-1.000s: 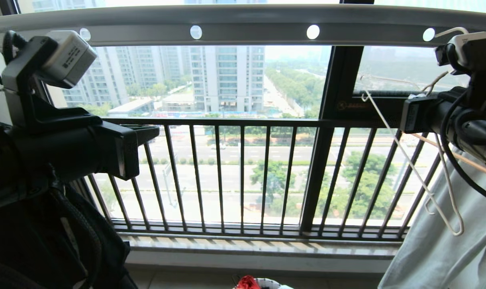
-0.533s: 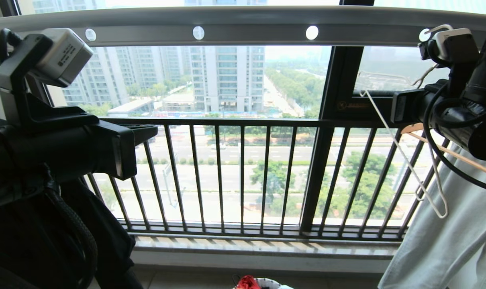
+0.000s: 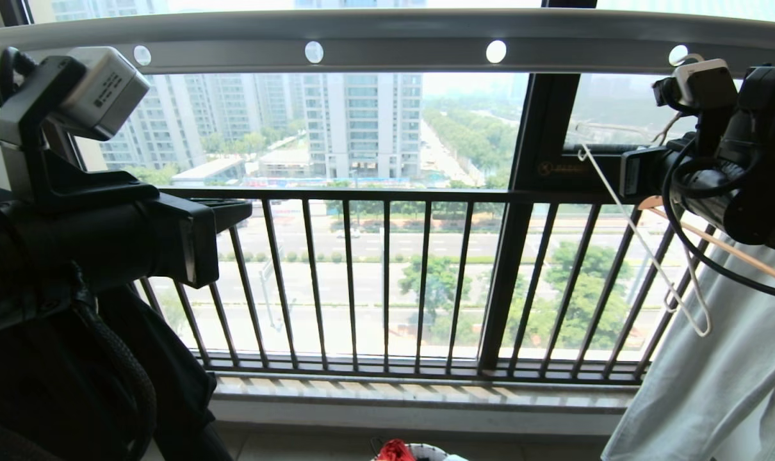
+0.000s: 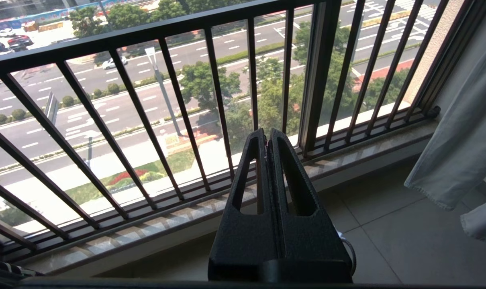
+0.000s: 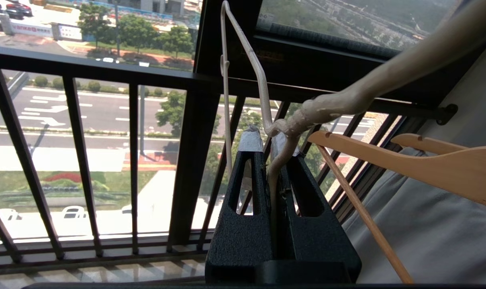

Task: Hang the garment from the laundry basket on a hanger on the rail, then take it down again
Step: Hang the clothes rack on the clothesline

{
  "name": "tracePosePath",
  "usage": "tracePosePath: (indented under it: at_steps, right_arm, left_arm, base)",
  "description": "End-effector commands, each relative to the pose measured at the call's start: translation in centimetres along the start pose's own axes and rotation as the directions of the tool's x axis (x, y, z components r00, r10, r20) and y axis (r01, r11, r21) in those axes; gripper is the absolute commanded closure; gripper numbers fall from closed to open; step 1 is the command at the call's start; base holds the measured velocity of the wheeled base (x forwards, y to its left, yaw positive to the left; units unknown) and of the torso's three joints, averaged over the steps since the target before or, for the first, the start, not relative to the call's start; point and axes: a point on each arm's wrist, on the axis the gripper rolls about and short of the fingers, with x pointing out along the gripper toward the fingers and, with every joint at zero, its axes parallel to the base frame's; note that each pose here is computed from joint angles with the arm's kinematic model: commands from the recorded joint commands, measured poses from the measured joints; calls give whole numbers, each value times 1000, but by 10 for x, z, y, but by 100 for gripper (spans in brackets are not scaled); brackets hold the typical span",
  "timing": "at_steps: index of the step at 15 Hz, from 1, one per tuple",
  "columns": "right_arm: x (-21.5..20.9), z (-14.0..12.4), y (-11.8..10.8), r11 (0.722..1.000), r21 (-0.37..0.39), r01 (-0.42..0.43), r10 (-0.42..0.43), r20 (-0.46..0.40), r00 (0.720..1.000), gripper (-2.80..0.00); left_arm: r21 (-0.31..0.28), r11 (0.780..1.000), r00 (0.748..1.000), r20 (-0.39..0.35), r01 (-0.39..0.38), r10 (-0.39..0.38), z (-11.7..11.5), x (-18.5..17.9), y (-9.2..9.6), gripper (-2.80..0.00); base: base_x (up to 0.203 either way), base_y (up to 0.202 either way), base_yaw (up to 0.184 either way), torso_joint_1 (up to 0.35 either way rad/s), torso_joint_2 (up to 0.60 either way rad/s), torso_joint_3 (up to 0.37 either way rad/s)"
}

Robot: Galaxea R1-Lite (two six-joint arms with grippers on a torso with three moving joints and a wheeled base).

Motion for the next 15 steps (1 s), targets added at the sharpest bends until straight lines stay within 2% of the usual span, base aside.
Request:
tracePosePath:
  at_steps: [1,7,11,12,15]
  right_arm:
    - [12,-2,4,1000,-8,6,-6,-5,1000,0]
    - [16,-15,9,999,-42,-8,7,-43,999,0]
    - [13,-12,6,999,-42,-6,4,-36,999,0]
    - [12,-12,6,999,-46,-6,4,-36,999,-280]
    - [-4,-8,-2,999,-36,-10,9,-20,1000,-280]
  left_arm:
    - [1,1000,1000,-3,0,0,0,1,0,0]
    - [1,1000,1000,-3,-1,1,0,1,0,0]
    - [1,1000,1000,-3,-3,3,0,1,0,0]
    - [1,1000,1000,-1,-2,2,0,1,0,0]
    - [0,1000,1000,0,-2,2,0,0,0,0]
  base:
    - [0,0,0,0,0,0]
    - [0,0,0,0,0,0]
    - [0,0,0,0,0,0]
    - [0,0,0,0,0,0]
    - [0,0,0,0,0,0]
